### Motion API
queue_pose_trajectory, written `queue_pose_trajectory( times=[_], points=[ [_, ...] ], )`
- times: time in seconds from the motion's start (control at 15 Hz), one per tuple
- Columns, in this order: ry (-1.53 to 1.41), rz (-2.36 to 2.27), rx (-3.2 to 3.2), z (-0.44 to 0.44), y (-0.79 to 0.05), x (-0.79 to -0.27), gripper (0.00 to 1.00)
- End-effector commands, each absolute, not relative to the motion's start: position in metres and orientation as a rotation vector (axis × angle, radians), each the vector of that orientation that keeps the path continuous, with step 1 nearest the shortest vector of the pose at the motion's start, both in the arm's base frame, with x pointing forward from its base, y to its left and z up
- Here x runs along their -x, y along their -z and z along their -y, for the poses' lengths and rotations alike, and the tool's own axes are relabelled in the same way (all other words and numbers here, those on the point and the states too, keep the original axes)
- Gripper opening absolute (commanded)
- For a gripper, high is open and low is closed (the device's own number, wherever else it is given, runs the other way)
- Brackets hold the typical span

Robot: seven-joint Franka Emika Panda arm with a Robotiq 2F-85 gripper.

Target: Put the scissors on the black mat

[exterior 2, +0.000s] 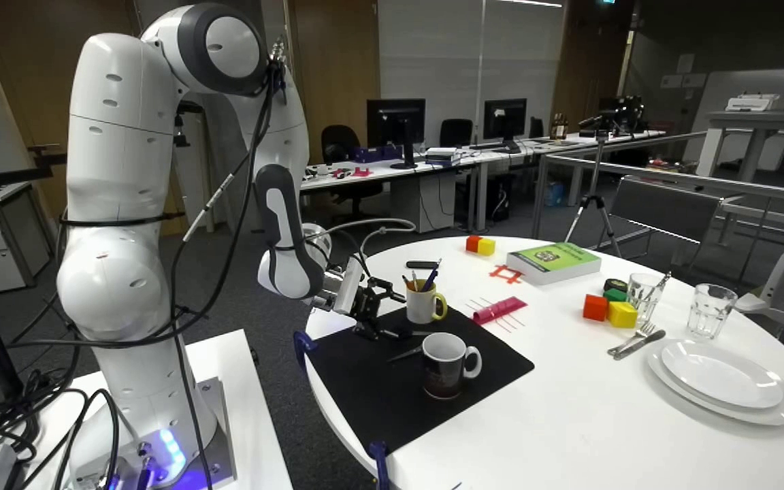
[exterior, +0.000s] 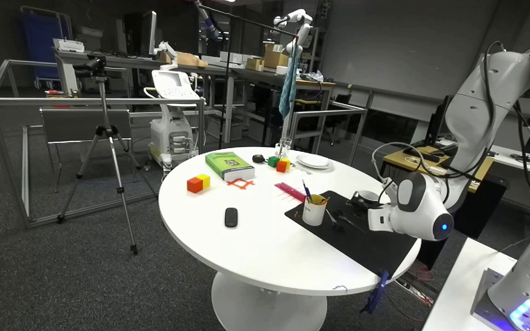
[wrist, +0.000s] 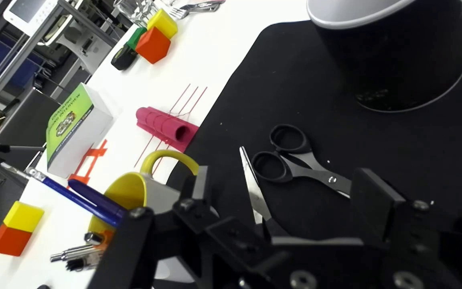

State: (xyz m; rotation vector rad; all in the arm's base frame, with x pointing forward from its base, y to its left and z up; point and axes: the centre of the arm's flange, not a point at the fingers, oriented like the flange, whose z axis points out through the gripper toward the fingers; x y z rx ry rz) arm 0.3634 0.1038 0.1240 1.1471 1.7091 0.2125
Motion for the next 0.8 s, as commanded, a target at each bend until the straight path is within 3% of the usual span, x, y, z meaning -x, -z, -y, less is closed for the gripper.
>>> queue_pose_trajectory(
  times=[0.0, 0.73],
  points=[
    [-0.215, -1.734, -1.160, -0.104, -0.137, -0.368, 0.97],
    [-0.243, -1.870, -1.348, -0.097, -0.184, -0.384, 1.00]
  ],
)
